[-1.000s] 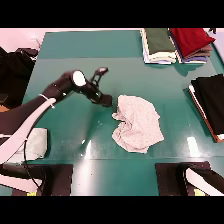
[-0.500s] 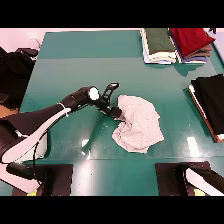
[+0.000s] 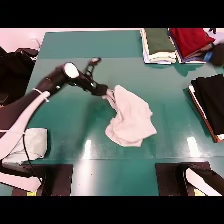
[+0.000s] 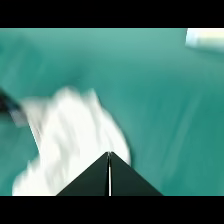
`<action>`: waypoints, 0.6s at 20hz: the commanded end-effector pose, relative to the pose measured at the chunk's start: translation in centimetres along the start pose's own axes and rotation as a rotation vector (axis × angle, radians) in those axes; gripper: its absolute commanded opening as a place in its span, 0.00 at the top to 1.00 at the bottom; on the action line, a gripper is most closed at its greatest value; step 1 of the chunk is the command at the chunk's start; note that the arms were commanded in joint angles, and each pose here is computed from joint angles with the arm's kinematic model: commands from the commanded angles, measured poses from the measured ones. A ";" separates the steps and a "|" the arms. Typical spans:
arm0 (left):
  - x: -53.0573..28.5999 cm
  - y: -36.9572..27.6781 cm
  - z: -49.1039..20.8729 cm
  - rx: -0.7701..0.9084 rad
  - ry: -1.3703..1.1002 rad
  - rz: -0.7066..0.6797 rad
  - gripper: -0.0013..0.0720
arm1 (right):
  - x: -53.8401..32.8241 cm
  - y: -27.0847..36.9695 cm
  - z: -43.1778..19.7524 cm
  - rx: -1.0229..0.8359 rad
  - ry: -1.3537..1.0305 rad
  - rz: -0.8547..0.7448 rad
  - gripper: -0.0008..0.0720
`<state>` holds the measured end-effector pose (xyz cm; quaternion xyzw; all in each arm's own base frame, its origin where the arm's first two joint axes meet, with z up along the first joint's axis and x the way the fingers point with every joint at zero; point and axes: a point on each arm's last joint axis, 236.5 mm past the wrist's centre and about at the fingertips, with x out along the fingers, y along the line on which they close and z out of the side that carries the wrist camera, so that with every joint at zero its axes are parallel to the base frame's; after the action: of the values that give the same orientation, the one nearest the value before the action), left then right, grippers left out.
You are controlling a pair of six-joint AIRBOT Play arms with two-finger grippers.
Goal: Fold the shirts.
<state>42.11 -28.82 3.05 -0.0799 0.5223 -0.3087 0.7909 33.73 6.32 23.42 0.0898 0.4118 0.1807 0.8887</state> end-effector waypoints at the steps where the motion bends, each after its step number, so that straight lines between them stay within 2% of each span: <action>1: -4.2 3.0 2.6 -0.015 -0.082 0.057 0.95 | 6.7 -2.9 -10.2 0.155 0.241 0.009 0.94; 3: -4.5 3.9 2.1 -0.015 -0.061 0.078 0.95 | 10.8 -3.1 -17.1 0.311 0.392 0.060 0.28; 4: -4.5 4.3 1.8 -0.005 -0.048 0.095 0.95 | 12.7 -2.7 -20.2 0.413 0.455 0.098 0.25; 7: -4.5 4.3 1.7 -0.002 -0.046 0.098 0.95 | 17.4 -0.3 -24.7 0.626 0.511 0.197 0.27; 12: -4.5 4.3 1.7 -0.002 -0.047 0.098 0.95 | 23.4 3.6 -24.7 0.627 0.488 0.239 0.29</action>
<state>44.15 -23.32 5.33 -0.0640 0.5076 -0.2688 0.8161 26.57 16.32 -5.70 0.3337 0.6436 0.1730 0.6667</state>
